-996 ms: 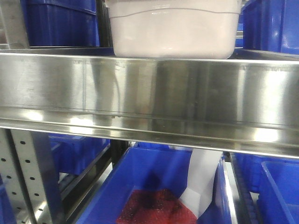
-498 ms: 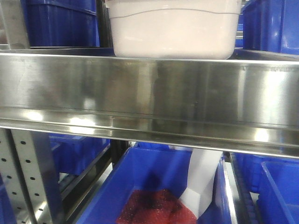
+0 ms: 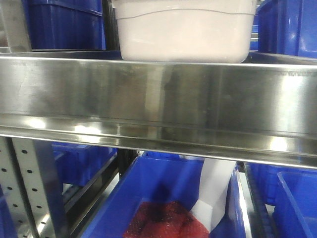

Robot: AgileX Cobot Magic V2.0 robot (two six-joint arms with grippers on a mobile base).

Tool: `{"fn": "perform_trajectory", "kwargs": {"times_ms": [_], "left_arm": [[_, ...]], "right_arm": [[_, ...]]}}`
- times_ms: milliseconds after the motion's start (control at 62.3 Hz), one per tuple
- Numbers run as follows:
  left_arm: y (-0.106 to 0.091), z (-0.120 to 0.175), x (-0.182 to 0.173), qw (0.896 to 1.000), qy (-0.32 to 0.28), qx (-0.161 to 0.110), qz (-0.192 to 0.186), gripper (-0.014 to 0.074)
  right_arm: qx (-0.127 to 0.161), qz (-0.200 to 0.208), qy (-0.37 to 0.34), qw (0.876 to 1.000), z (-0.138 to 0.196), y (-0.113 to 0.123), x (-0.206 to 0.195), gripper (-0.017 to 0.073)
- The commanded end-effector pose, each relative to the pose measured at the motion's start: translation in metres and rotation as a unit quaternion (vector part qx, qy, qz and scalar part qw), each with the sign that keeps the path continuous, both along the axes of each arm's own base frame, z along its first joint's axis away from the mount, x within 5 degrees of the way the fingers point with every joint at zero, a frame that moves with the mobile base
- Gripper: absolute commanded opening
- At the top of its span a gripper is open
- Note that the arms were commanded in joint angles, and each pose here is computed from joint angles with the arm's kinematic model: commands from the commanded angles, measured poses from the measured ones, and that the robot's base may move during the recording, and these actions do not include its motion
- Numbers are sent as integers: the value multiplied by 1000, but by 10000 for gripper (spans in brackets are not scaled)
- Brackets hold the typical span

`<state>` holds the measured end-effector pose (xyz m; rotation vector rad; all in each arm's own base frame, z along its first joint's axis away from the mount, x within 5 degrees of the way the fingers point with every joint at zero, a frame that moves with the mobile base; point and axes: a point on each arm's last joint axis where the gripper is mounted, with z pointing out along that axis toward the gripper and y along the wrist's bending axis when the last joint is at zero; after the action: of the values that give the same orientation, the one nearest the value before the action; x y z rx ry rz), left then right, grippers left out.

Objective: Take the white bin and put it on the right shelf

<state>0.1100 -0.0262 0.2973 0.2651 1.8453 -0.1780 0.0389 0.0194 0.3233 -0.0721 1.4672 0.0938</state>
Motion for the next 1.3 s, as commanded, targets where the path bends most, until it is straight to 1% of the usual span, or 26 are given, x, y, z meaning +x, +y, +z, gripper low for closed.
{"fn": "perform_trajectory", "kwargs": {"times_ms": [0,369,401,418,450,466,482,498,578,610,707,835,883,947,964,980,1012,1076,1172,1285], "left_arm": [[2,16,2,999,-48,-17,16,-118],[2,14,-1,999,-43,-16,13,-118],[3,14,-4,999,-46,-22,18,-118],[3,14,-5,998,-44,-33,24,-118],[5,12,-9,997,-45,-47,35,-118],[7,11,-12,997,-50,-45,41,-117],[8,10,-14,996,-49,-54,47,-118],[9,9,-15,996,-52,-52,51,-118],[15,1,-29,994,-85,-31,68,-117],[16,-3,-33,992,-97,-30,72,-118],[18,-25,-45,988,-124,-47,77,-118],[19,-59,-52,983,-157,-54,80,-118],[20,-79,-53,982,-163,-57,81,-118],[20,-97,-53,978,-175,-71,85,-118],[20,-97,-53,978,-176,-74,85,-118],[20,-99,-54,981,-158,-73,84,-118],[20,-100,-54,983,-149,-71,84,-118],[21,-100,-54,981,-155,-70,93,-118],[24,-96,-54,974,-179,-70,116,-118],[27,-91,-54,966,-209,-58,137,-118]], "right_arm": [[19,-19,-34,999,12,-4,-1,73],[19,-19,-34,999,12,-4,-1,73],[19,-19,-34,999,12,-4,-1,73],[19,-19,-34,999,12,-4,-1,73],[19,-19,-34,999,12,-4,-1,73],[19,-19,-34,999,12,-4,-1,73],[19,-19,-34,999,12,-4,-1,73],[19,-19,-34,999,12,-4,-1,73],[19,-19,-34,999,12,-4,-1,73],[19,-19,-34,999,12,-4,-1,73],[19,-19,-34,999,12,-4,-1,73],[19,-19,-34,999,12,-4,-1,73],[19,-19,-34,999,12,-4,-1,73],[19,-19,-34,999,12,-4,-1,73],[19,-19,-34,999,12,-4,-1,73],[19,-19,-34,999,12,-4,-1,73],[19,-19,-34,999,12,-4,-1,73],[19,-19,-34,999,12,-4,-1,73],[19,-19,-34,999,12,-4,-1,73],[19,-19,-34,999,12,-4,-1,73]]}}
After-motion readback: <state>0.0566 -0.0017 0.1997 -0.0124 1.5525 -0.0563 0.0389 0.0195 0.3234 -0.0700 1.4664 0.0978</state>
